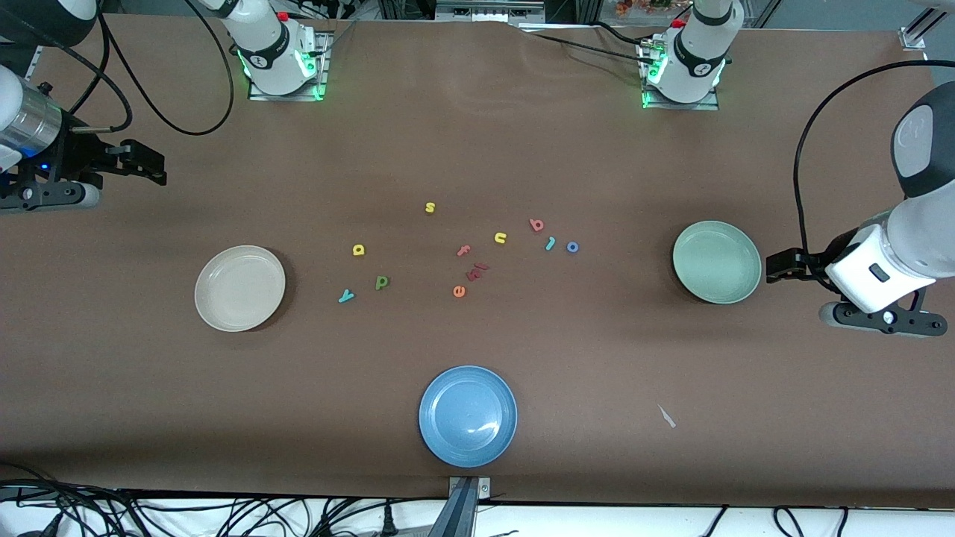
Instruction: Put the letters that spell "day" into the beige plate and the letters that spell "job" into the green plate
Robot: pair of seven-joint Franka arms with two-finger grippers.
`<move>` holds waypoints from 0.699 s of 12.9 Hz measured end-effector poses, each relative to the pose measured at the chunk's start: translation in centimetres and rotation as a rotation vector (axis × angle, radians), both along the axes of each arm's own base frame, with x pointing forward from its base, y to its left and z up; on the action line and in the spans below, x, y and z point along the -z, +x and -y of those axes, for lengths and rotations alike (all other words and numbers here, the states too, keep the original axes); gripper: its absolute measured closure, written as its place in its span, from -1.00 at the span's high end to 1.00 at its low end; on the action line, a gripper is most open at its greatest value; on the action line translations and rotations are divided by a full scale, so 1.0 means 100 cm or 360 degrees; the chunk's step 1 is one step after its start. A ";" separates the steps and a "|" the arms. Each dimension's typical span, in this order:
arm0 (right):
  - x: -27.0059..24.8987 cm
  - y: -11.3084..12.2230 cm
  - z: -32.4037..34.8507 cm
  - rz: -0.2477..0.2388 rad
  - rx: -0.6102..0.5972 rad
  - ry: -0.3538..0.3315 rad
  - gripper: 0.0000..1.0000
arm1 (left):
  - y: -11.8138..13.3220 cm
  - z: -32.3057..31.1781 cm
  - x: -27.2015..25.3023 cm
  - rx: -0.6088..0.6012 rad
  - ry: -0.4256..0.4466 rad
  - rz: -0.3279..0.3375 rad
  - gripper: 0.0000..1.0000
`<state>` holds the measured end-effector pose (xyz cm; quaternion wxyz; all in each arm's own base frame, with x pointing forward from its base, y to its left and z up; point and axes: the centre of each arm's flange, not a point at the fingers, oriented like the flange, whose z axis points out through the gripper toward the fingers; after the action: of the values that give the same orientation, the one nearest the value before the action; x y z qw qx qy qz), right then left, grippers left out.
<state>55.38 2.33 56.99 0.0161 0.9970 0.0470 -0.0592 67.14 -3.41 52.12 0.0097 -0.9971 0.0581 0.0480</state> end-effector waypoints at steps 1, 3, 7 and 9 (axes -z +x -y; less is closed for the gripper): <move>0.000 0.000 0.000 0.0000 0.0000 0.0000 1.00 | 0.000 0.000 0.000 0.0000 0.0000 0.0000 1.00; 0.000 0.000 0.000 0.0000 0.0000 0.0000 1.00 | 0.000 0.000 0.000 0.0000 0.0000 0.0000 1.00; 0.000 0.000 0.000 0.0000 0.0000 0.0000 1.00 | 0.000 -0.001 0.000 -0.0002 0.0000 0.0000 1.00; 0.000 0.000 0.000 0.0000 0.0000 0.0000 1.00 | 0.000 -0.002 0.000 -0.0006 0.0000 0.0000 1.00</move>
<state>55.38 2.33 56.99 0.0161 0.9970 0.0470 -0.0592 67.15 -3.18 52.12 0.0097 -0.9972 0.0564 0.0481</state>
